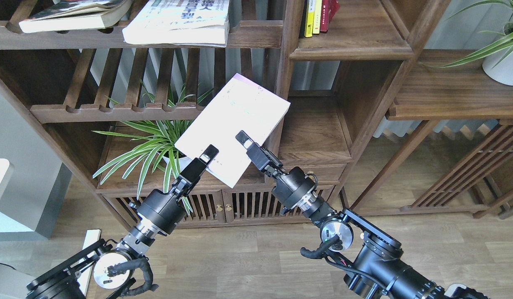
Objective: Organize books on shelf
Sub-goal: 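Grasp the white book's lower edge with the right gripper, then carry the white book with the right gripper toward the upper shelf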
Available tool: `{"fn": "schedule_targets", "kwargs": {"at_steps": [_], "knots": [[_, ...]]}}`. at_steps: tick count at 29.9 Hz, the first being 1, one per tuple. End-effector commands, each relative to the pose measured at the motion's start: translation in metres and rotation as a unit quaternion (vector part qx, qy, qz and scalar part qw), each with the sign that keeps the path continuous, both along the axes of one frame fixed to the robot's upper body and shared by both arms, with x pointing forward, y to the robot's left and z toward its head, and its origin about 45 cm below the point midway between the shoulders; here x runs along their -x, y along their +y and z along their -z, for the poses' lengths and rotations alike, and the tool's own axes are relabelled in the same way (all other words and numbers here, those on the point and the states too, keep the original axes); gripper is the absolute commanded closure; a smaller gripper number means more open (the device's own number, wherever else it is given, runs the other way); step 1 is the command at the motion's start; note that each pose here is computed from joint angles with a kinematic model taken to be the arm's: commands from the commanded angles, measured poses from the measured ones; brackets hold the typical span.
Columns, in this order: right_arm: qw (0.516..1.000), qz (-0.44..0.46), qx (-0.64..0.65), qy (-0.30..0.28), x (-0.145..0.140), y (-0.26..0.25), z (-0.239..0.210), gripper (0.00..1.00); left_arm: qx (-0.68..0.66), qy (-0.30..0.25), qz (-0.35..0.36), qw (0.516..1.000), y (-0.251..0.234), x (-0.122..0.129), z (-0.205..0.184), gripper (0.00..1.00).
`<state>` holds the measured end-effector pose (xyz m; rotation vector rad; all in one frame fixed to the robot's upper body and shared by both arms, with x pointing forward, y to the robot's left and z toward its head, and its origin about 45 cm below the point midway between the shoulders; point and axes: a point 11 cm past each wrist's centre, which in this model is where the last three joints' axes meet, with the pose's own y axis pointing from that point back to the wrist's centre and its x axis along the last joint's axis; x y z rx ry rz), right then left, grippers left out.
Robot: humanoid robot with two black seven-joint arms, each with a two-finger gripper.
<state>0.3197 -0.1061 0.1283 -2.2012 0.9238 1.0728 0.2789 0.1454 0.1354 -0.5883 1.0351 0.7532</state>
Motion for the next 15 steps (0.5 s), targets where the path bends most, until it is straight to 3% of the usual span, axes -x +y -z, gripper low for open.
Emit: {"fn": "schedule_targets", "kwargs": {"at_steps": [1,3,5,9,15], "knots": [[1.0,0.0,-0.001,0.0,-0.0006,-0.0001,-0.0005,0.96,-0.016,0.015,-0.005,1.0,0.0075,0.0039,0.0135,0.54],[1.0,0.001,-0.001,0.0,-0.0006,-0.0002,-0.0005,0.96,-0.023,0.02,-0.006,1.0,0.0113,0.0069,0.0178,0.32],[1.0,0.001,-0.001,0.0,-0.0006,-0.0002,-0.0005,0.96,-0.024,0.022,-0.007,0.999,0.0149,0.0099,0.0186,0.16],[1.0,0.0,-0.001,0.001,-0.0006,-0.0001,-0.0004,0.96,-0.019,0.021,-0.009,1.0,0.0138,0.0097,0.0171,0.04],[1.0,-0.003,0.0,0.002,0.0006,0.0011,0.0003,0.96,-0.014,0.02,-0.008,1.0,0.011,0.0095,0.0151,0.02]]}}
